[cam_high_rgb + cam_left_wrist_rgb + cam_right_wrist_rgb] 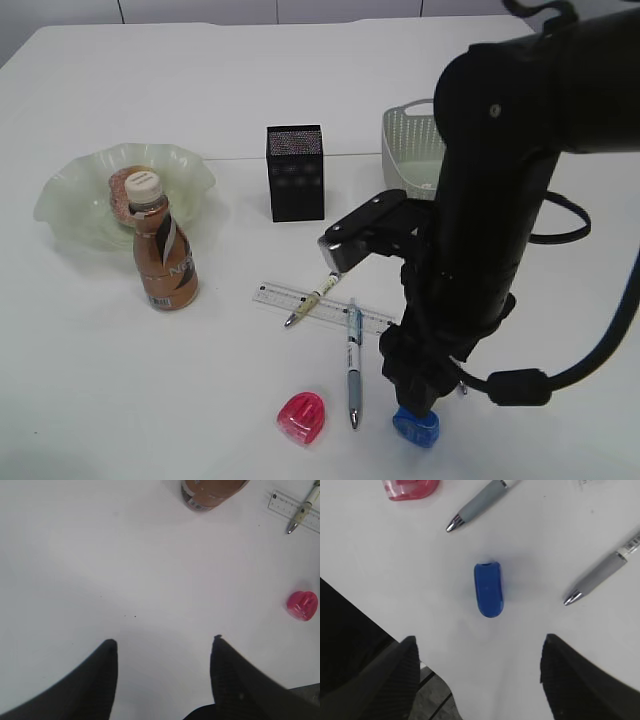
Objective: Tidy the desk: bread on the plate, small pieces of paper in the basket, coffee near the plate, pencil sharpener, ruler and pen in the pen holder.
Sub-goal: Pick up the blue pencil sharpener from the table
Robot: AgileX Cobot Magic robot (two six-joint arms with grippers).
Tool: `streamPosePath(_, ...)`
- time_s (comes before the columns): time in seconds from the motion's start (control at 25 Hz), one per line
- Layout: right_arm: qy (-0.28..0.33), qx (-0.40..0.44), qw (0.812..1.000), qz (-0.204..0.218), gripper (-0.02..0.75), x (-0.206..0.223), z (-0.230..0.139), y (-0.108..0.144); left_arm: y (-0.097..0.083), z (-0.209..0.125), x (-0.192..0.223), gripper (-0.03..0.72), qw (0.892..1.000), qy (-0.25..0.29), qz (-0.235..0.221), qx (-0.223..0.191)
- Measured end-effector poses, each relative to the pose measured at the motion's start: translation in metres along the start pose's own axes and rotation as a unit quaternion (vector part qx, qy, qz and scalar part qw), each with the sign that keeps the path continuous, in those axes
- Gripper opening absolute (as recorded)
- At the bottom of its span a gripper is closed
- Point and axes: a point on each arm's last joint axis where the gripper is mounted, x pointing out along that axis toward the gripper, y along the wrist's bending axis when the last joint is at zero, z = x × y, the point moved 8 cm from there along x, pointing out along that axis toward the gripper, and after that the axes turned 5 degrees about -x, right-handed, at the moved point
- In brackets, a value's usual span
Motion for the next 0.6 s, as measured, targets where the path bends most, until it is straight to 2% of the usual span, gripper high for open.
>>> streamPosePath(0.32,0.049,-0.006,0.999,0.019,0.550,0.034,0.000,0.003,0.000,-0.001,0.000,0.434,1.000,0.003,0.000,0.000)
streamPosePath(0.6,0.051,-0.005,0.999,0.018,0.550,0.053,0.006,-0.001,0.000,-0.001,0.000,0.433,1.000,0.004,-0.001,-0.001)
